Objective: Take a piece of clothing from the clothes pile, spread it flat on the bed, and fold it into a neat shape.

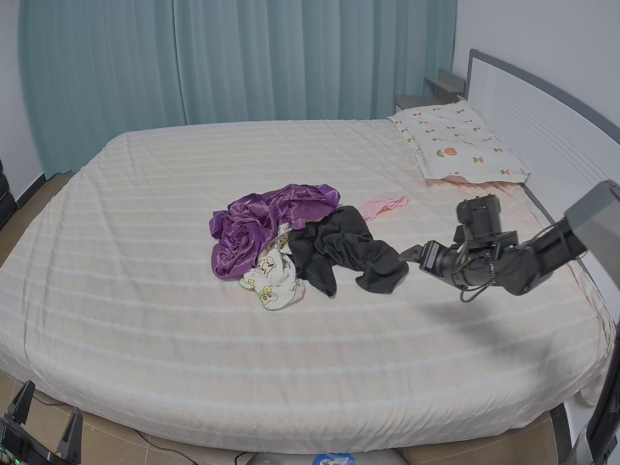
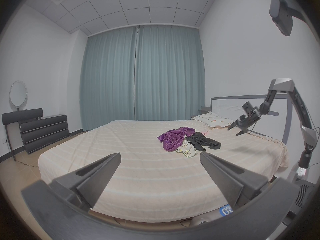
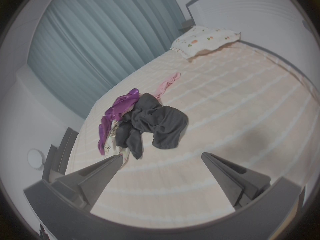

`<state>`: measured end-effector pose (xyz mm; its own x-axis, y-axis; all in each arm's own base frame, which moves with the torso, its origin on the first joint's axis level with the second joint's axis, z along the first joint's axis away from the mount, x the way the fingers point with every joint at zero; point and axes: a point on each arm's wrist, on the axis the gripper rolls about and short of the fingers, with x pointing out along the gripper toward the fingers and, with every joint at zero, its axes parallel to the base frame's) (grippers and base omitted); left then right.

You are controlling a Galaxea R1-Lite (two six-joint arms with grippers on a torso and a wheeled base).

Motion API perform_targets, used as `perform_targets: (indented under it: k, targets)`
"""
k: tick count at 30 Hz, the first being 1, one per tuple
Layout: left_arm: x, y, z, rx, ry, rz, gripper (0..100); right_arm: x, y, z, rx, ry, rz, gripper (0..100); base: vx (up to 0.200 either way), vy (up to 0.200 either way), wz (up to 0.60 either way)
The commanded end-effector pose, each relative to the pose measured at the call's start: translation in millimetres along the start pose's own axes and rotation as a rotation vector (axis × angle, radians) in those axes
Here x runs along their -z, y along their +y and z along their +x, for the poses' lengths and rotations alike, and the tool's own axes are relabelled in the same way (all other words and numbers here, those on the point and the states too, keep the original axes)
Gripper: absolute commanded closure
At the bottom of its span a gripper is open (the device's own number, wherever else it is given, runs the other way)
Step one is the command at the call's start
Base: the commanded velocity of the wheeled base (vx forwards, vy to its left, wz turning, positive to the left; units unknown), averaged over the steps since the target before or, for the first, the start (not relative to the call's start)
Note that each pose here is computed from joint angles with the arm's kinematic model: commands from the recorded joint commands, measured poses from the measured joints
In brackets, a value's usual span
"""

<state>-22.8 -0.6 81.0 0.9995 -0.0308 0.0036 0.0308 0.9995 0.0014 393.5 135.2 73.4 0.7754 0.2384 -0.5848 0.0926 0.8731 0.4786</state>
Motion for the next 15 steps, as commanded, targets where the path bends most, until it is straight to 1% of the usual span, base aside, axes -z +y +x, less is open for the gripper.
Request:
perform_targets:
  k: [1, 5, 9, 15]
  targets:
    - [4.5, 0.0, 0.8, 0.000, 0.011, 0.000, 0, 30.4, -11.9, 71.9, 0.071, 0.041, 0.055, 0, 0.000, 0.000, 0.00]
    - [4.5, 0.0, 0.8, -0.002, 0.011, -0.002, 0, 31.6, -10.7, 83.8, 0.090, 0.048, 0.084, 0, 0.000, 0.000, 0.00]
    - [4.5, 0.0, 0.8, 0.001, 0.011, 0.000, 0, 32.3, -8.6, 95.6, 0.108, 0.030, 0.106, 0, 0.000, 0.000, 0.00]
    - [4.7, 0.0, 0.8, -0.002, 0.013, -0.002, 0, 34.3, -5.3, 112.0, 0.090, 0.015, 0.107, 0, 0.000, 0.000, 0.00]
